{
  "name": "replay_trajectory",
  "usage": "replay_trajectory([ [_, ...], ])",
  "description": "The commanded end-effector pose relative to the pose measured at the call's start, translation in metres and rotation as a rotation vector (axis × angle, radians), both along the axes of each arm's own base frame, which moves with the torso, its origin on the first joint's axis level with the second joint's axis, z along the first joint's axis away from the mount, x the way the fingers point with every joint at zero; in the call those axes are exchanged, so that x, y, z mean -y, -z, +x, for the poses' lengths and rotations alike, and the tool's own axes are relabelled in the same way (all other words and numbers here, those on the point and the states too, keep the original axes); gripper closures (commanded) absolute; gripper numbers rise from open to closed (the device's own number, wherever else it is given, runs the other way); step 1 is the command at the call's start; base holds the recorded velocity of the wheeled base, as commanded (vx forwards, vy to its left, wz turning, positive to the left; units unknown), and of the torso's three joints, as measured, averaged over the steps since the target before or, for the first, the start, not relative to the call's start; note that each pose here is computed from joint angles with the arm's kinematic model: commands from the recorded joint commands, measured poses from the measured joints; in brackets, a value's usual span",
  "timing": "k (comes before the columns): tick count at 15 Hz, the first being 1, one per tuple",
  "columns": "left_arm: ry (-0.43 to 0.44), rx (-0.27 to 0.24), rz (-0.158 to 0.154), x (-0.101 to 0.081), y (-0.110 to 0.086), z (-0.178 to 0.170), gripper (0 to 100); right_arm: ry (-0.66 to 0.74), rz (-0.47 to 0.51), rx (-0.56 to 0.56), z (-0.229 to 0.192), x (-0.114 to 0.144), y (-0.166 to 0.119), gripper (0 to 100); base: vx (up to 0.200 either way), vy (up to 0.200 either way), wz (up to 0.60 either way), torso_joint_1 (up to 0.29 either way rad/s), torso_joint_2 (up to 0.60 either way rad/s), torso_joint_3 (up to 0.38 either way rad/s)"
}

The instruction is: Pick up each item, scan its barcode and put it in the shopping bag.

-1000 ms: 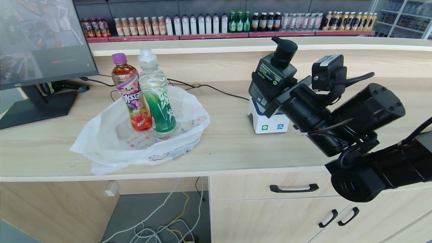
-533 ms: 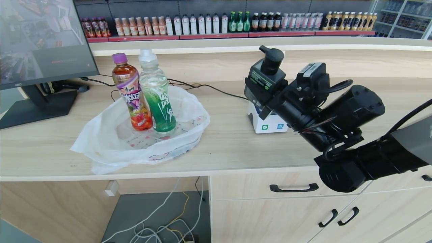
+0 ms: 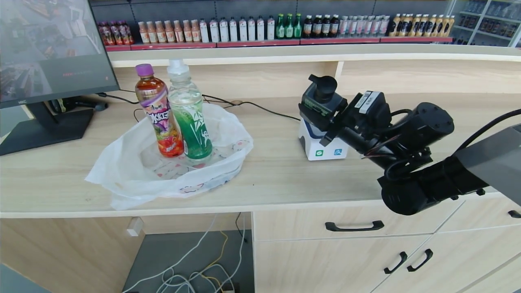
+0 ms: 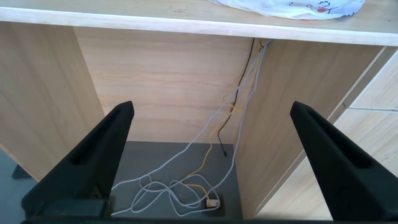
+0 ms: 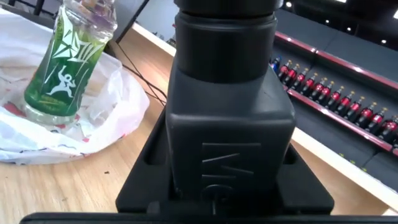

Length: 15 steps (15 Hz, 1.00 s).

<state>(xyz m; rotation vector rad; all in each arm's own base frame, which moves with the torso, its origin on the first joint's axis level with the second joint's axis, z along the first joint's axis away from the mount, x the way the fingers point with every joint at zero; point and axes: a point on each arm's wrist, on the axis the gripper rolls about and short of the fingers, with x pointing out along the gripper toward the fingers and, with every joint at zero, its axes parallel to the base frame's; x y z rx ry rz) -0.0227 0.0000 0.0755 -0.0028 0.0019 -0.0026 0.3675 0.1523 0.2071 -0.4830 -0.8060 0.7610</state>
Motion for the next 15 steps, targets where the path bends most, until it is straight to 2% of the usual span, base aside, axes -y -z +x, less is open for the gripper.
replay_trajectory([
  [1,0.001,-0.001,0.000,0.000,0.000,0.000,0,0.005,-0.012,0.005,0.008,-0.002,0.008,100,0.000,0.000,0.00,0.000,0.00,0.000],
  [7,-0.001,-0.001,0.000,0.000,0.000,0.000,0,0.060,-0.071,0.112,0.038,0.019,0.013,100,0.000,0.000,0.00,0.000,0.00,0.000],
  [15,-0.001,-0.001,0.000,0.000,0.000,0.000,0,0.044,-0.101,0.127,0.041,0.024,0.016,100,0.000,0.000,0.00,0.000,0.00,0.000],
])
